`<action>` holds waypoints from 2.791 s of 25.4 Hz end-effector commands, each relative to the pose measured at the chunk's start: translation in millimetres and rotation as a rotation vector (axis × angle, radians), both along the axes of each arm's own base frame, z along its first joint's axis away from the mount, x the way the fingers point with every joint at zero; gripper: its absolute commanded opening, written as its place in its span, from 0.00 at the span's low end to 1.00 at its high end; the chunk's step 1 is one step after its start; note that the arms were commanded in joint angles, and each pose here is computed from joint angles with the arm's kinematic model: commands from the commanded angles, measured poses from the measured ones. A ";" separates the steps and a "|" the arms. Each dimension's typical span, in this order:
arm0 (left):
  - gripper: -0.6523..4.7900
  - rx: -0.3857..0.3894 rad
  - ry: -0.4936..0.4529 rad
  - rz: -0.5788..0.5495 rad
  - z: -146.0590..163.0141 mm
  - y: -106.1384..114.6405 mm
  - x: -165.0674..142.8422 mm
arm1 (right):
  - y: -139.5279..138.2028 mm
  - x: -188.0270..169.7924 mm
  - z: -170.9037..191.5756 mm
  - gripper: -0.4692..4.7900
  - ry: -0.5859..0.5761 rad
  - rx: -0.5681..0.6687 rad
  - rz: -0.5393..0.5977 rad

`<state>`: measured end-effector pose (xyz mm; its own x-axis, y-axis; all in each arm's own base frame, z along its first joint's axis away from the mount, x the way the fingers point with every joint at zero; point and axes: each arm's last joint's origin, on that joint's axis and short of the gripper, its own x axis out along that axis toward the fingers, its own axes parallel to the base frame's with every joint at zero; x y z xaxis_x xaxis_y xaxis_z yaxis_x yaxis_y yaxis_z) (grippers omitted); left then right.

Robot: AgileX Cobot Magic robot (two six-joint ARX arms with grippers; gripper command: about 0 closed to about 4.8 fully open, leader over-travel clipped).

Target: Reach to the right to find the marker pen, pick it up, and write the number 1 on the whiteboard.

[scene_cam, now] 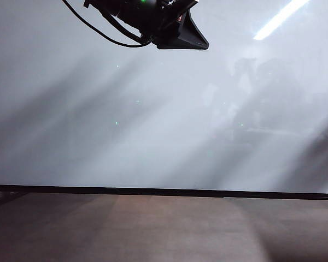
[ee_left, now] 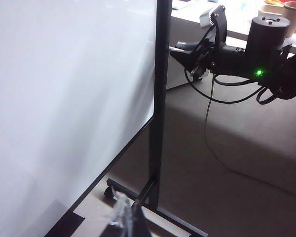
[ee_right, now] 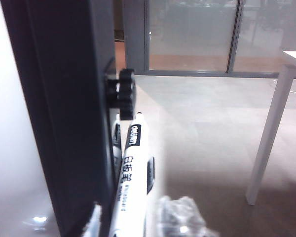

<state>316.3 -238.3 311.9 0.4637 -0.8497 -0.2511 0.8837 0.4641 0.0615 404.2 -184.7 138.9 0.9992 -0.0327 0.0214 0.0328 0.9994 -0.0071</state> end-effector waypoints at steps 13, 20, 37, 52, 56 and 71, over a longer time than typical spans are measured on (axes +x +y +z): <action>0.11 -0.001 -0.003 -0.001 5.2 1.7 -2.7 | -8.9 -9.3 36.7 0.08 -0.124 0.026 -0.081; 0.11 0.028 -0.013 0.105 35.3 20.9 -24.3 | -15.0 -82.4 109.1 0.08 -0.006 0.085 -0.399; 0.11 -0.014 -0.190 0.439 136.8 158.6 -117.2 | 200.1 -197.2 251.4 0.08 -0.046 0.027 0.083; 0.11 -0.206 -0.094 0.343 143.7 153.7 -114.9 | 235.2 -164.1 322.0 0.08 -0.050 -0.118 0.092; 0.11 -0.194 -0.077 0.352 139.2 151.1 -107.3 | 239.7 -139.5 327.2 0.08 -0.019 -0.209 0.065; 0.11 -0.143 -0.087 0.346 130.7 146.1 -93.7 | 247.0 -97.8 315.1 0.08 0.059 -0.239 0.002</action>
<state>223.6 -92.0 439.2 0.7446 -0.6581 -0.1114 0.6638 0.7476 0.0204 306.7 62.4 448.8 0.9974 -0.0280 -0.0666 0.0105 0.9682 -0.2498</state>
